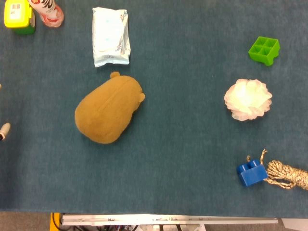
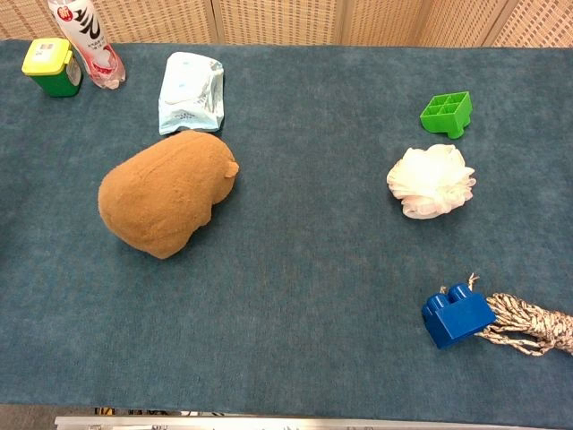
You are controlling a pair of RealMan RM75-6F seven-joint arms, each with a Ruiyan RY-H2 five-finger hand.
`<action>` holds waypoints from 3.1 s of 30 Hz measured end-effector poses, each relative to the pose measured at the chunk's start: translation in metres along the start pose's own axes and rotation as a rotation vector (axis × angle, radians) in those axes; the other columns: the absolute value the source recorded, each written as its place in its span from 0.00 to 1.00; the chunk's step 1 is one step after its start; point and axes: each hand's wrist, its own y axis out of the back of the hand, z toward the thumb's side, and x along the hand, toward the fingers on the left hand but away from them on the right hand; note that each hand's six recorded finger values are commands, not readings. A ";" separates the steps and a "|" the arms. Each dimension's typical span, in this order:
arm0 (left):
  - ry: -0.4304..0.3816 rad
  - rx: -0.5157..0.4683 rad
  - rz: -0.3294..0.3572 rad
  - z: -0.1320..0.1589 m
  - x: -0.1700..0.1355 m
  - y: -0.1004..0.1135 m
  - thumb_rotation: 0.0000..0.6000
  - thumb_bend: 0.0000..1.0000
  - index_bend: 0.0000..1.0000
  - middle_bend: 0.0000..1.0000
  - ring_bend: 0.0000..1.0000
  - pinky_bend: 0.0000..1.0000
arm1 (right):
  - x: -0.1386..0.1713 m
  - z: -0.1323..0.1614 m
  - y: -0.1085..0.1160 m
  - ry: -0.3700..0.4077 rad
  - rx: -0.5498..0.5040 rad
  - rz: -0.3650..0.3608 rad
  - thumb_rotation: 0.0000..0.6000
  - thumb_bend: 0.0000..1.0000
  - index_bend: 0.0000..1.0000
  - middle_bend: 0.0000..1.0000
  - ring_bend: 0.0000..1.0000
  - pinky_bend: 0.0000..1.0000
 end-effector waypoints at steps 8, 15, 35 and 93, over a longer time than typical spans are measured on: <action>-0.017 -0.024 -0.007 0.003 -0.001 0.000 1.00 0.19 0.18 0.19 0.12 0.00 | 0.000 0.001 0.002 0.006 -0.007 -0.002 1.00 0.10 0.37 0.34 0.24 0.23; -0.080 -0.074 -0.008 0.012 0.006 0.005 1.00 0.19 0.18 0.19 0.12 0.00 | -0.006 0.006 0.020 0.033 -0.014 -0.037 1.00 0.10 0.37 0.34 0.24 0.23; -0.399 -0.255 -0.171 0.095 0.071 -0.003 0.44 0.16 0.18 0.19 0.12 0.00 | -0.013 0.017 0.039 0.072 -0.020 -0.054 1.00 0.10 0.37 0.34 0.24 0.23; -0.555 -0.005 -0.390 0.215 0.123 -0.083 0.13 0.13 0.23 0.20 0.12 0.00 | -0.007 -0.010 0.025 -0.002 -0.039 0.006 1.00 0.10 0.37 0.34 0.24 0.23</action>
